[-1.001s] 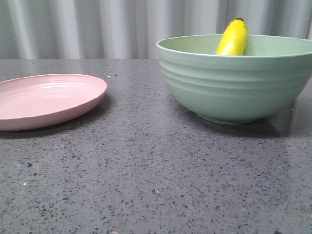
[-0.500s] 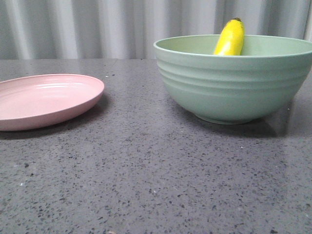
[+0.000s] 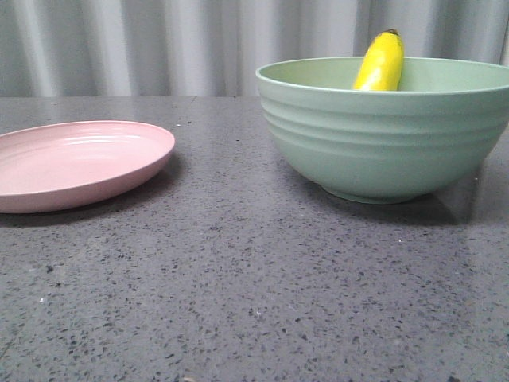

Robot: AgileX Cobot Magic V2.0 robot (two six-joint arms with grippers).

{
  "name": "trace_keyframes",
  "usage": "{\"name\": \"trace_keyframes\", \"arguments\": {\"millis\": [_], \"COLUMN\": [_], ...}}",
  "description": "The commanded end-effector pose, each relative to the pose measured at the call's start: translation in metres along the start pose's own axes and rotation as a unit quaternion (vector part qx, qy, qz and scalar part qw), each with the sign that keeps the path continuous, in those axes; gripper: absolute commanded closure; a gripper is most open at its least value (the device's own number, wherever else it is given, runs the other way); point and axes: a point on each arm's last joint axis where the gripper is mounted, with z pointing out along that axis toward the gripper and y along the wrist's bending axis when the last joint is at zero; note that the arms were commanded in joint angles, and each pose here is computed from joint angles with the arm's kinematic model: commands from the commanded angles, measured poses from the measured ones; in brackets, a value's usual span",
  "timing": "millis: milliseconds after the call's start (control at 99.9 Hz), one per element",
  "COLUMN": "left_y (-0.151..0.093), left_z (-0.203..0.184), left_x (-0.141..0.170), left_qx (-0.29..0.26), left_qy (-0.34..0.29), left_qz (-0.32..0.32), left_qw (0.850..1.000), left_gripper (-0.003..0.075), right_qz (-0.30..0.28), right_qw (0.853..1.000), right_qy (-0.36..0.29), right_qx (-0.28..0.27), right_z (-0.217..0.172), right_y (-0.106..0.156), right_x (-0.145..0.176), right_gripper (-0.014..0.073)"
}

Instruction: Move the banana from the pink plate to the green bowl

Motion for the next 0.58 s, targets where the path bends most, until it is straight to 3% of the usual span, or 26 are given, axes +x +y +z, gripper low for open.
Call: {"name": "trace_keyframes", "arguments": {"millis": [0, 570], "left_y": [0.0002, 0.0002], "left_z": [-0.0015, -0.0015], "left_x": [-0.0049, -0.0049], "left_qx": [-0.002, -0.002], "left_qy": [-0.046, -0.046], "left_qz": [-0.006, -0.006], "left_qw": [0.999, 0.999], "left_gripper": [0.0741, 0.0741], "right_qz": [-0.006, -0.005], "right_qw": [1.0, 1.0], "right_qy": [0.004, 0.017], "right_qx": [0.005, 0.004], "right_z": [0.0002, 0.0001], "right_y": [-0.001, -0.0009], "right_x": [0.0063, 0.0088], "right_gripper": [0.0659, 0.0659]}}
